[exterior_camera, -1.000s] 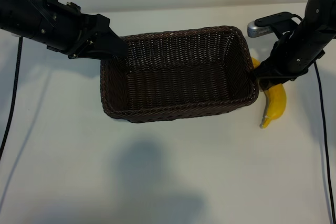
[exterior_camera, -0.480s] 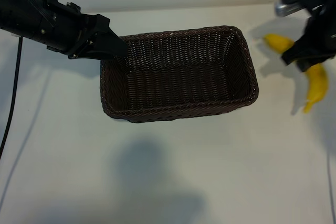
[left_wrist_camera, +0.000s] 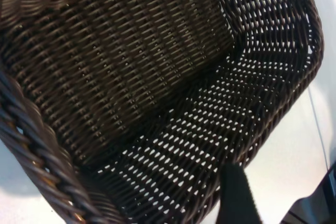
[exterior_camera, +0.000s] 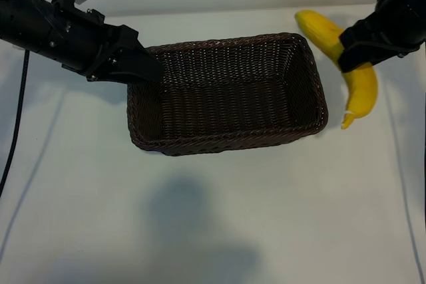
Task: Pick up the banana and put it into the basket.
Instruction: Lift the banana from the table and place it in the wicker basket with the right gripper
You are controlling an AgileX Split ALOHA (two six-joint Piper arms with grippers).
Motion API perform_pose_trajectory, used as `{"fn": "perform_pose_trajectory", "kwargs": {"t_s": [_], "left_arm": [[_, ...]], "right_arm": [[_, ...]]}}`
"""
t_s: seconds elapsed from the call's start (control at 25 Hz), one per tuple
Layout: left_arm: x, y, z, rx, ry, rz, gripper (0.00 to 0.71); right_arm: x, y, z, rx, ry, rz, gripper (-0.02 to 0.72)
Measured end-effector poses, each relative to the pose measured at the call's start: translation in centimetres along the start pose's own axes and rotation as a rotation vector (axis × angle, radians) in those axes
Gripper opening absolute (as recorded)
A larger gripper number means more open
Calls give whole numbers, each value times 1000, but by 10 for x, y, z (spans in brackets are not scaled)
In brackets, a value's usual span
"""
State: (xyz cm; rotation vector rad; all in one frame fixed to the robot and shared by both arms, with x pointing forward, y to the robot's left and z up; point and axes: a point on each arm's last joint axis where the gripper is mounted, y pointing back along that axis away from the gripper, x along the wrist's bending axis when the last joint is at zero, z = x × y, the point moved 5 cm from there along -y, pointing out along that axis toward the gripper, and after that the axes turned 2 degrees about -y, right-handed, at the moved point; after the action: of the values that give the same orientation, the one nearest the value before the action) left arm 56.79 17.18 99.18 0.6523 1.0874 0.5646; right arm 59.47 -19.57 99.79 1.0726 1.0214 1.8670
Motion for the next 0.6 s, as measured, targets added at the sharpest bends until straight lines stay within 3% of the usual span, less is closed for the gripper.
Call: {"fn": "perform_pose_trajectory", "kwargs": {"t_s": [0.32, 0.6], "left_arm": [[-2, 0, -2, 17, 0, -12, 479], [-4, 0, -5, 37, 0, -25, 479]], "right_arm": [[40, -3, 4, -7, 63, 74, 424], [100, -1, 27, -111, 157, 142, 424]]}}
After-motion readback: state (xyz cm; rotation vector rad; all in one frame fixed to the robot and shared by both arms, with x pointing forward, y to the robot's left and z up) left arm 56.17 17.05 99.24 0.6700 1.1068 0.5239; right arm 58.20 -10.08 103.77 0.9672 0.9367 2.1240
